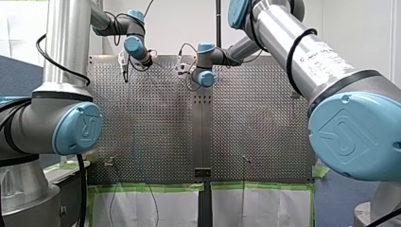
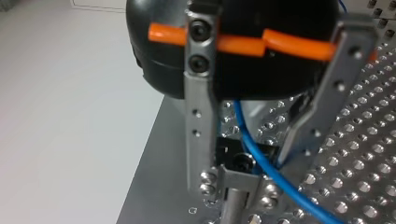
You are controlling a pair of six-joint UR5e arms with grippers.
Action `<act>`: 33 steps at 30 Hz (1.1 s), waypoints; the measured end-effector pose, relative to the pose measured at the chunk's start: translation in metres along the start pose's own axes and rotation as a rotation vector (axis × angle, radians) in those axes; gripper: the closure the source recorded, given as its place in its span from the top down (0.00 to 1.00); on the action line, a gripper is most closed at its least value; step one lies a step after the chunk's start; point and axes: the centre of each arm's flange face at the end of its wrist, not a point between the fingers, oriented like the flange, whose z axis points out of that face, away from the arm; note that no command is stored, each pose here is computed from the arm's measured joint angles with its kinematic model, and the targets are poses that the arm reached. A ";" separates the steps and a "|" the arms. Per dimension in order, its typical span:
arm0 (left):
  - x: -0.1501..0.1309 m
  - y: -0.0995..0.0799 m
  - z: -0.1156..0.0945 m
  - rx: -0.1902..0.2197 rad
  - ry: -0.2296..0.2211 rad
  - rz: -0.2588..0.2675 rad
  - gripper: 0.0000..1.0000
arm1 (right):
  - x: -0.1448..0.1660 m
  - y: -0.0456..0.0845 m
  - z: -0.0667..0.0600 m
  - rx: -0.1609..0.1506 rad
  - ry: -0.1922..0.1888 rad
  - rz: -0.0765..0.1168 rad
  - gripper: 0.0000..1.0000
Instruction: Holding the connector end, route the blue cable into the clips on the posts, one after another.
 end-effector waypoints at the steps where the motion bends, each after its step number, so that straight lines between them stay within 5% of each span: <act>1: 0.000 0.000 0.000 0.000 0.000 -0.001 0.00 | -0.001 0.001 0.000 -0.001 -0.002 0.000 0.00; 19: -0.001 0.001 0.000 -0.016 -0.003 -0.005 0.00 | -0.003 0.003 -0.001 -0.005 -0.006 -0.001 0.00; 23: -0.003 0.001 -0.002 -0.020 -0.005 -0.006 0.23 | -0.004 0.005 -0.001 -0.007 -0.006 -0.001 0.00; 28: -0.006 0.000 -0.006 -0.029 -0.008 -0.010 0.23 | -0.004 0.004 -0.001 -0.005 -0.006 -0.001 0.00; 33: -0.007 -0.001 -0.007 -0.026 -0.006 -0.010 0.11 | -0.004 0.004 -0.001 -0.006 -0.007 -0.001 0.00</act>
